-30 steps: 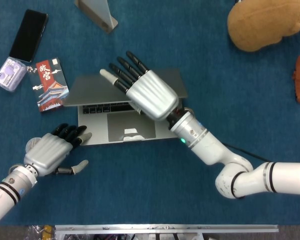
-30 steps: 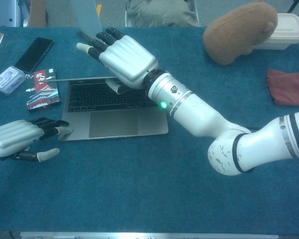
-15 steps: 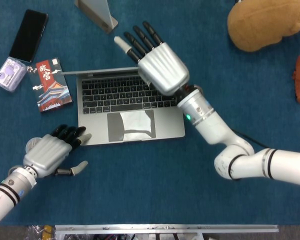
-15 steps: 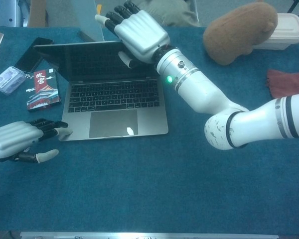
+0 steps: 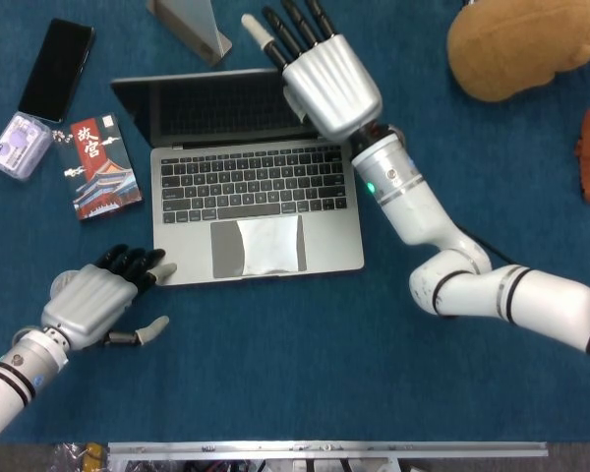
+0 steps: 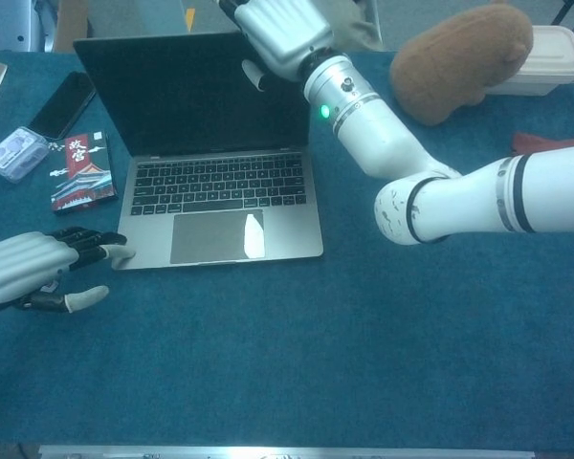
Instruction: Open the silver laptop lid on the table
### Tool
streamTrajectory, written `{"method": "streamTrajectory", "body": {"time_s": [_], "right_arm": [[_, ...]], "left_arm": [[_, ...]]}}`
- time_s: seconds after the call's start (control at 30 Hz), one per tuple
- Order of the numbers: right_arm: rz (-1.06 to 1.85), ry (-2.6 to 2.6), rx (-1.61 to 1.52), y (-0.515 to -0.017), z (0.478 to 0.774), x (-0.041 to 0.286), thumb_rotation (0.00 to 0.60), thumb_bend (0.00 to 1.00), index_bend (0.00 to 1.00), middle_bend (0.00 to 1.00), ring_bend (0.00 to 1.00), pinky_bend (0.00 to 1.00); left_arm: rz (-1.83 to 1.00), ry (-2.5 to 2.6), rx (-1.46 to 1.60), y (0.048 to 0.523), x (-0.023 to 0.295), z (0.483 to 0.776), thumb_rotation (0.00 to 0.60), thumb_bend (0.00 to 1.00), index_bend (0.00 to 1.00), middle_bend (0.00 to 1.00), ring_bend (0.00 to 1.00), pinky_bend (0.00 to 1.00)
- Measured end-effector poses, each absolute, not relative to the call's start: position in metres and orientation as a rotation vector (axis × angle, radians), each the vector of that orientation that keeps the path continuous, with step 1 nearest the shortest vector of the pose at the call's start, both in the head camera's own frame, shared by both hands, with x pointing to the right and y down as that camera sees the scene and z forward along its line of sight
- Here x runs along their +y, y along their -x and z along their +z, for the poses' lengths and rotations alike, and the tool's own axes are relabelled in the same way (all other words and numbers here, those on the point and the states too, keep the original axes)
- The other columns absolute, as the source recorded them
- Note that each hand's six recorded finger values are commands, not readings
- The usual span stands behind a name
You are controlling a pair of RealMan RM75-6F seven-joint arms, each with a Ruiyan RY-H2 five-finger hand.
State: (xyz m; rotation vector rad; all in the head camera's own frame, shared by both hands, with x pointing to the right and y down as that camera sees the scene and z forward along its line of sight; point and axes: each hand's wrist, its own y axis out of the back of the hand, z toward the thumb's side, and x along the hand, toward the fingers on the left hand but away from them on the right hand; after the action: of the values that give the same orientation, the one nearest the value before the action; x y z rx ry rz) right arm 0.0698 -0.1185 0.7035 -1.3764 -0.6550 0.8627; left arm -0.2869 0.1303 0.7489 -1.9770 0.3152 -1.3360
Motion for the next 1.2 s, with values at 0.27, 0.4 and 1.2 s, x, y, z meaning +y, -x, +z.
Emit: {"method": "streamTrajectory", "body": {"time_s": [0.27,0.4,1.2], "right_arm": [[0.909,1.344,-0.696,-0.079,0.705,-0.138,0.518,0.41,0.0,0.1,0.0,0.03],[0.874,1.381,-0.721,-0.077,0.698,-0.137,0.519,0.41,0.0,0.1,0.0,0.03],[0.936,1.376,-0.875,-0.267,0.627,-0.082,0.519,0.41,0.0,0.17,0.0,0.04]], "left_arm": [[-1.335,1.971,0.318,0.288,0.131,0.747,0.0,0.31,0.07,0.0,0.0,0.0],[-1.333,1.959,0.328,0.289,0.128,0.742,0.0,0.31,0.07,0.0,0.0,0.0],[-1.312,1.614,1.143,0.394,0.075,0.651,0.248,0.31,0.07,0.0,0.0,0.0]]}}
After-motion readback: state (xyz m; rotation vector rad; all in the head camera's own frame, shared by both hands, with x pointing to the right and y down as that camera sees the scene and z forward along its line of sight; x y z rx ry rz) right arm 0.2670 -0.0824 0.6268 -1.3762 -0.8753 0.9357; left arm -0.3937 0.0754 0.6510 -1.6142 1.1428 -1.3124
